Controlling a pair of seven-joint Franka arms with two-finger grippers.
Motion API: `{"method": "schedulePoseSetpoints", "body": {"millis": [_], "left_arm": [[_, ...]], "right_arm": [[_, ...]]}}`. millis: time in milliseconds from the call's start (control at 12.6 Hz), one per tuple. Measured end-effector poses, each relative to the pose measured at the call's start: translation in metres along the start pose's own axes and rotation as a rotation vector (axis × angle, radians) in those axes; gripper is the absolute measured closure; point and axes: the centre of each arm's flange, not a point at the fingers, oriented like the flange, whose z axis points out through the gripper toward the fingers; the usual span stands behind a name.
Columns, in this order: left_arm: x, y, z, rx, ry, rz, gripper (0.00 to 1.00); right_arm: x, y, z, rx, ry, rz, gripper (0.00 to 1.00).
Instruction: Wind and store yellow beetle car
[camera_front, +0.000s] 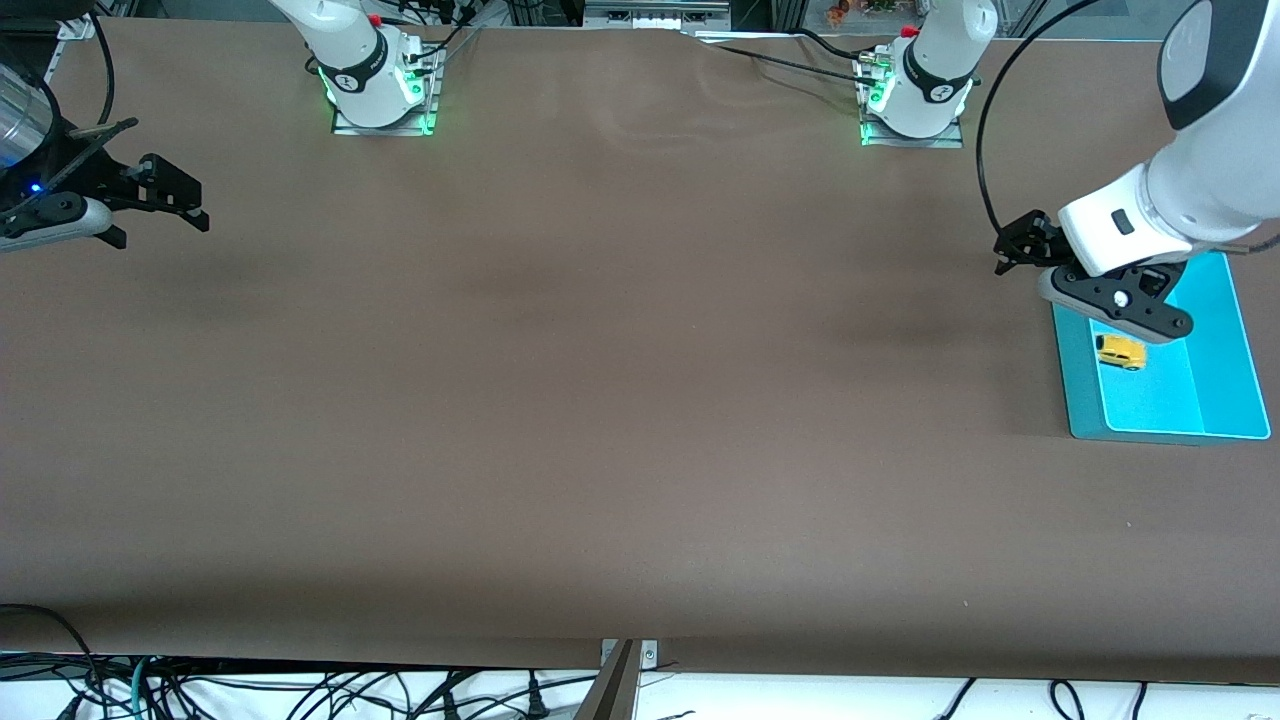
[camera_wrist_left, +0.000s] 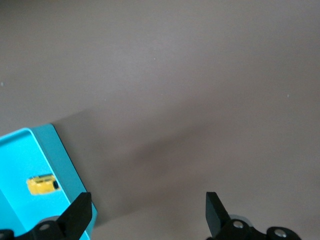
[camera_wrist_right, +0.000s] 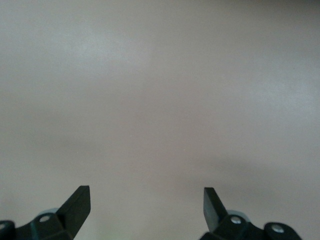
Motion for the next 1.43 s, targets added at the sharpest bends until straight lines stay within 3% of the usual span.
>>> {"method": "schedulePoseSetpoints", "body": {"millis": [239, 478, 956, 1434], "left_arm": [[-0.001, 0.0, -0.008, 0.003, 0.013, -0.05, 0.0], [-0.019, -0.024, -0.048, 0.003, 0.059, -0.121, 0.0], [-0.033, -0.032, -0.056, -0.031, 0.033, -0.296, 0.0], [-0.035, -0.041, -0.049, -0.039, 0.003, -0.314, 0.0]], "right_arm": [[0.0, 0.0, 0.0, 0.0, 0.0, 0.0, 0.0], [0.0, 0.0, 0.0, 0.0, 0.0, 0.0, 0.0], [0.0, 0.0, 0.0, 0.0, 0.0, 0.0, 0.0], [0.0, 0.0, 0.0, 0.0, 0.0, -0.001, 0.0]]}}
